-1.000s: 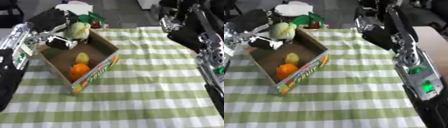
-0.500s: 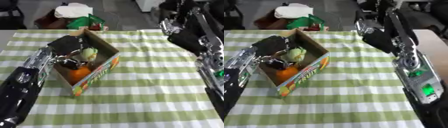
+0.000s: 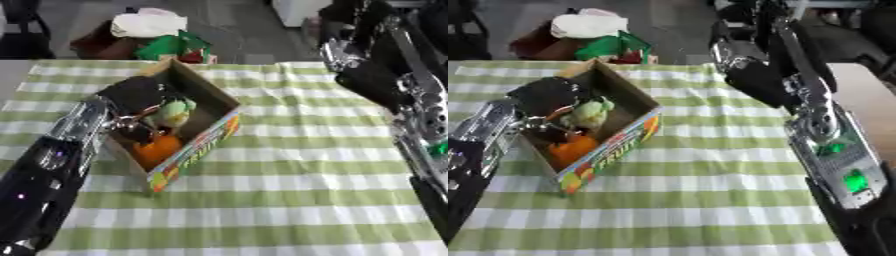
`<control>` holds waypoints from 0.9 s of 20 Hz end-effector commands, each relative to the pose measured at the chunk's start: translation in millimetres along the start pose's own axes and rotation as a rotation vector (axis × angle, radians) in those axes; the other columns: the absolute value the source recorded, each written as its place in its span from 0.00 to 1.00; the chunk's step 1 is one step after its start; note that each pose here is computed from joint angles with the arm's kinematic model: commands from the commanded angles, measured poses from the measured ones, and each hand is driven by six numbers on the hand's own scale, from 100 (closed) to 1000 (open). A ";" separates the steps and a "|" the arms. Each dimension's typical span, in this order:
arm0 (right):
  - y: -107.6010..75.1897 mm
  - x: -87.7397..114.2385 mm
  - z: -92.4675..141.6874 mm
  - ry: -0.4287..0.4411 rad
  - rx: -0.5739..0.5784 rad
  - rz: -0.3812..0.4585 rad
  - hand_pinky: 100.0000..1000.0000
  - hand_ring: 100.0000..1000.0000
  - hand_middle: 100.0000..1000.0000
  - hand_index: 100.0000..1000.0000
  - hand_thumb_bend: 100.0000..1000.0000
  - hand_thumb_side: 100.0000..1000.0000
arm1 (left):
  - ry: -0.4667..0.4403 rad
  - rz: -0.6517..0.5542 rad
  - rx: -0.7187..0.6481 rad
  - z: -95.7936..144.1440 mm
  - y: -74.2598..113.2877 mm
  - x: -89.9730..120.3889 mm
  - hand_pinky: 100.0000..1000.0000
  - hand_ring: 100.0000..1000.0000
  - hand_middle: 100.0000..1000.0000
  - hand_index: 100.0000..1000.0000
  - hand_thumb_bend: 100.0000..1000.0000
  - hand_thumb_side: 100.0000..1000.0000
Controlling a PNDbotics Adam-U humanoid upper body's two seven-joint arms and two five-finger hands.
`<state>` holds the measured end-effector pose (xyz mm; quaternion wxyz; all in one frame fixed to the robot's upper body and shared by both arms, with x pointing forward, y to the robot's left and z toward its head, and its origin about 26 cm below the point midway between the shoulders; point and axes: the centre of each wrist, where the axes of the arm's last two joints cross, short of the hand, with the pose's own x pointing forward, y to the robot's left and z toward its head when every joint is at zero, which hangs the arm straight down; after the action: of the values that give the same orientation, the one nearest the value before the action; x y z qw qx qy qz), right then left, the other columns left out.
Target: Pick up objects on the table and place them in the box.
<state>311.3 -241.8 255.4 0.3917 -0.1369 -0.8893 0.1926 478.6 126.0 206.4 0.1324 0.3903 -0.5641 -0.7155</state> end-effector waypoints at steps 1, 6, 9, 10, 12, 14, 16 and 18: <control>-5.3 6.4 -1.2 -0.025 -0.014 0.007 0.77 0.84 0.69 0.86 0.00 0.26 | 0.048 -0.017 0.018 8.6 20.0 -17.4 0.85 0.95 0.93 1.00 0.61 1.00; -5.3 6.1 -0.9 -0.022 -0.016 0.007 0.77 0.84 0.69 0.86 0.00 0.26 | 0.089 0.059 0.093 20.8 39.8 -33.2 0.80 0.94 0.92 1.00 0.60 1.00; -6.1 7.1 -1.9 -0.029 -0.020 0.007 0.77 0.84 0.69 0.86 0.00 0.26 | 0.105 0.142 0.183 32.8 51.5 -41.7 0.73 0.91 0.88 0.95 0.49 1.00; -6.5 7.4 -2.3 -0.031 -0.022 0.008 0.77 0.84 0.69 0.86 0.00 0.26 | 0.104 0.178 0.217 37.6 55.0 -43.9 0.71 0.90 0.87 0.94 0.47 1.00; -7.2 7.5 -2.5 -0.033 -0.026 0.010 0.77 0.84 0.69 0.86 0.00 0.27 | 0.096 0.268 0.297 48.4 62.2 -47.7 0.62 0.85 0.81 0.88 0.36 1.00; -7.5 7.5 -2.4 -0.033 -0.027 0.011 0.77 0.84 0.69 0.86 0.00 0.27 | 0.080 0.364 0.370 59.9 69.3 -50.7 0.58 0.83 0.79 0.86 0.33 1.00; -7.5 7.3 -2.3 -0.033 -0.028 0.012 0.77 0.84 0.69 0.86 0.00 0.27 | 0.064 0.454 0.432 71.2 76.5 -52.4 0.54 0.80 0.76 0.84 0.29 1.00; -7.6 7.2 -2.1 -0.031 -0.029 0.012 0.77 0.84 0.69 0.86 0.00 0.27 | 0.044 0.540 0.499 82.8 84.7 -52.7 0.50 0.78 0.74 0.83 0.30 1.00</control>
<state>311.2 -243.0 254.0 0.3922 -0.1387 -0.8906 0.1838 442.5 181.6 287.2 0.2410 0.2688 -0.7793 -0.5121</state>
